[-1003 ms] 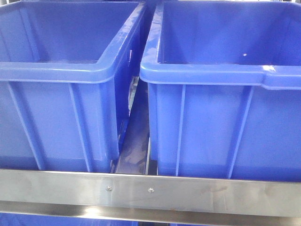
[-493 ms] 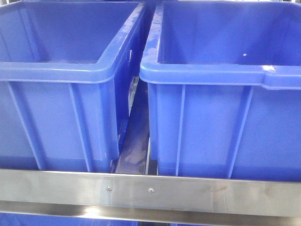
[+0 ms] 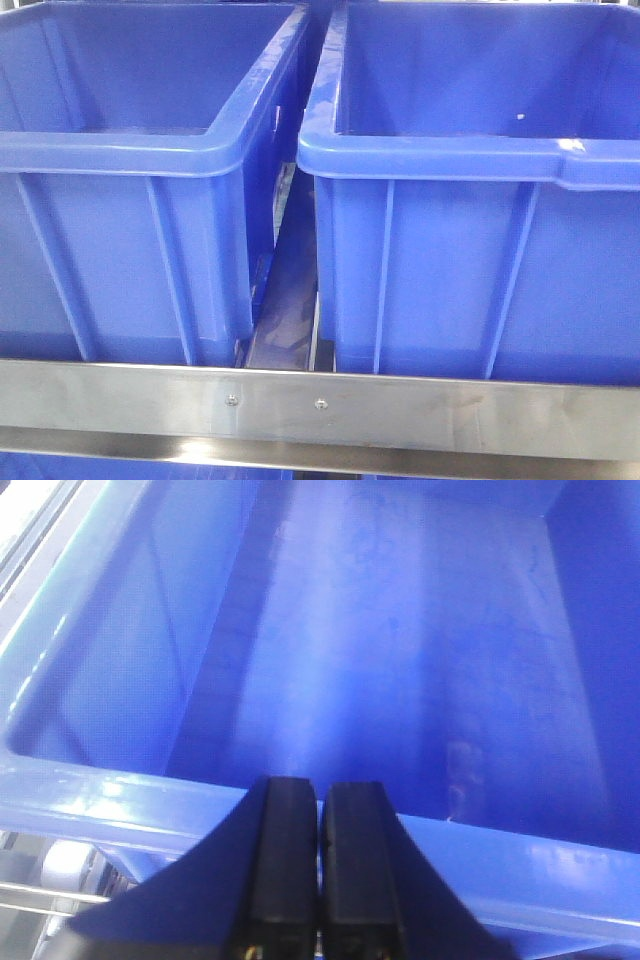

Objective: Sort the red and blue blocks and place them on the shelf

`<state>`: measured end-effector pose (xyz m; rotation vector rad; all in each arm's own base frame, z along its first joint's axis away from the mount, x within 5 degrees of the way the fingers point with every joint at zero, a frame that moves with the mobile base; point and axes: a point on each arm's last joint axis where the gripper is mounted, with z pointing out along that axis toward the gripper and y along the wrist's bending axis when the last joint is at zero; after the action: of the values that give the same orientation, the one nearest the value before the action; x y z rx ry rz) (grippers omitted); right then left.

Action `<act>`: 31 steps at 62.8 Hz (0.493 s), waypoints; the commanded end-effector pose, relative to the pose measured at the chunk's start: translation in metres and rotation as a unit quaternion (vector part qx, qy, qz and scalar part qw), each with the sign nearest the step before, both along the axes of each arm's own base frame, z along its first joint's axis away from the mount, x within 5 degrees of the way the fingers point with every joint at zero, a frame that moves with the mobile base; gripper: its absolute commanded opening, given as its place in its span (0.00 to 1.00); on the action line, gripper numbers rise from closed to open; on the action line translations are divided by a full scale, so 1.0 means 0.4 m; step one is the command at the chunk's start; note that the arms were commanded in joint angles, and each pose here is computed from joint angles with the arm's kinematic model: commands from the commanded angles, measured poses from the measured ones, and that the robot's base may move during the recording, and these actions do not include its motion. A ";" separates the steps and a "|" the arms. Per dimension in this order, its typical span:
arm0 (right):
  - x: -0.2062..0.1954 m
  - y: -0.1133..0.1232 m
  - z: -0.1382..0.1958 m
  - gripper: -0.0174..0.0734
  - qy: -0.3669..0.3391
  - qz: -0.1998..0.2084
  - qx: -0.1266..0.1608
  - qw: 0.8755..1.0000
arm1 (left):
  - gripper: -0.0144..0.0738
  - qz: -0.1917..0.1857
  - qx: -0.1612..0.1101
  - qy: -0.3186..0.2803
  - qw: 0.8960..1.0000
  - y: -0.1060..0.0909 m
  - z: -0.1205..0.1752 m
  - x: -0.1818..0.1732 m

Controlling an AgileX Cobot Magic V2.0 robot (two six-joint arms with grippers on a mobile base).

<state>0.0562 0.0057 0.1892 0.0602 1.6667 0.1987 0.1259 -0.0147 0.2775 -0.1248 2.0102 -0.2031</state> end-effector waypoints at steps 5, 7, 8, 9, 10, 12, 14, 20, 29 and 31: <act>-0.002 -0.003 0.022 0.25 -0.055 -0.006 -0.005 0.998 | 0.30 -0.005 -0.012 -0.052 0.999 -0.004 0.041 0.007; -0.002 -0.003 0.022 0.25 -0.055 -0.006 -0.005 0.998 | 0.30 -0.005 -0.012 -0.052 0.999 -0.004 0.041 0.007; -0.002 -0.003 0.022 0.25 -0.055 -0.006 -0.005 0.998 | 0.30 -0.005 -0.012 -0.052 0.999 -0.004 0.041 0.007; -0.002 -0.003 0.022 0.25 -0.055 -0.006 -0.005 0.998 | 0.30 -0.005 -0.012 -0.052 0.999 -0.004 0.041 0.007; -0.002 -0.003 0.022 0.25 -0.055 -0.006 -0.005 0.998 | 0.30 -0.005 -0.012 -0.052 0.999 -0.004 0.041 0.007; -0.002 -0.003 0.022 0.25 -0.055 -0.006 -0.005 0.998 | 0.30 -0.005 -0.012 -0.052 0.999 -0.004 0.041 0.007; -0.002 -0.003 0.022 0.25 -0.055 -0.006 -0.005 0.998 | 0.30 -0.005 -0.012 -0.052 0.999 -0.004 0.041 0.007; -0.002 -0.003 0.022 0.25 -0.055 -0.006 -0.005 0.998 | 0.30 -0.007 -0.004 -0.055 0.998 -0.003 0.042 0.005; -0.002 -0.003 0.022 0.25 -0.055 -0.006 -0.005 0.998 | 0.30 -0.008 0.013 -0.087 0.996 0.005 0.048 -0.027; -0.002 -0.003 0.022 0.25 -0.055 -0.006 -0.005 0.998 | 0.30 -0.008 0.013 -0.088 0.996 0.006 0.043 -0.034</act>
<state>0.0562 0.0057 0.1892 0.0602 1.6667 0.1987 0.1148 -0.0119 0.2799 -0.0982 1.9568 -0.1788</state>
